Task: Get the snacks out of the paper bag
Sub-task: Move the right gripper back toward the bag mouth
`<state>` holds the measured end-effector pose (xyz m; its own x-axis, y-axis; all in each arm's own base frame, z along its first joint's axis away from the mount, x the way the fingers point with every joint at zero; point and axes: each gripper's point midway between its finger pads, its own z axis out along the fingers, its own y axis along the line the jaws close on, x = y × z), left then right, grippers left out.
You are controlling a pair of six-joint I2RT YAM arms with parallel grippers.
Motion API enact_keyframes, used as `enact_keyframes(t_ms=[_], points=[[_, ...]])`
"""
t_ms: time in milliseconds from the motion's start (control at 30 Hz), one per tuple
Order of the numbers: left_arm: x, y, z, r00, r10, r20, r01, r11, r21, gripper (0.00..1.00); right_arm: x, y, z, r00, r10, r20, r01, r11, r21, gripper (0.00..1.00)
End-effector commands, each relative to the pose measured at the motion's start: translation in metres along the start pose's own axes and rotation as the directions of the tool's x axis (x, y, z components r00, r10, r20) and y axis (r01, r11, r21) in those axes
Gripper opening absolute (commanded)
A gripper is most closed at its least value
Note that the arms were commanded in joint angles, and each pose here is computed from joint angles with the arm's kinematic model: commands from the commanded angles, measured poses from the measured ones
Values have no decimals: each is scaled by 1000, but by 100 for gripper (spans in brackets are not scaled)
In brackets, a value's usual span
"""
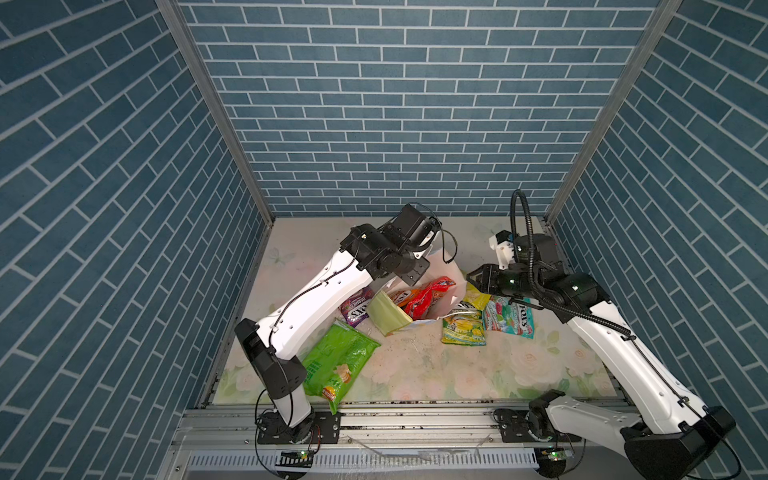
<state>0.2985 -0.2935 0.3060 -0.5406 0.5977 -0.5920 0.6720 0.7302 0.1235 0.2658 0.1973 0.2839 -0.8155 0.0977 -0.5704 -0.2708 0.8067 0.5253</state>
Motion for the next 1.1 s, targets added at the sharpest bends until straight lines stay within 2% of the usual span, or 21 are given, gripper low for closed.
enact_keyframes(t_ms=[0, 533, 767, 867, 967, 1067], points=[[-3, 1, -5, 1000, -3, 6, 4, 1000, -11, 7, -15, 8, 3, 996, -83, 27, 84, 996, -11, 34], [-6, -4, -2, 1000, -5, 5, 5, 1000, 1, 7, -23, 21, 35, 986, -164, -22, 163, 985, -53, 33], [-5, -5, -3, 1000, -4, 4, 4, 1000, 4, 7, -27, 12, 50, 982, -185, -31, 185, 983, -2, 32], [-5, -5, -3, 1000, -2, 1, 2, 1000, 3, 7, -27, 11, 54, 981, -191, -38, 191, 982, 1, 29], [-4, -5, -2, 1000, 1, -5, -1, 1000, 4, 7, -26, 11, 57, 980, -193, -45, 193, 981, -3, 21], [-3, -5, 0, 1000, 6, -16, -6, 1000, 3, 17, -25, 13, 60, 979, -197, -47, 197, 980, -13, 17]])
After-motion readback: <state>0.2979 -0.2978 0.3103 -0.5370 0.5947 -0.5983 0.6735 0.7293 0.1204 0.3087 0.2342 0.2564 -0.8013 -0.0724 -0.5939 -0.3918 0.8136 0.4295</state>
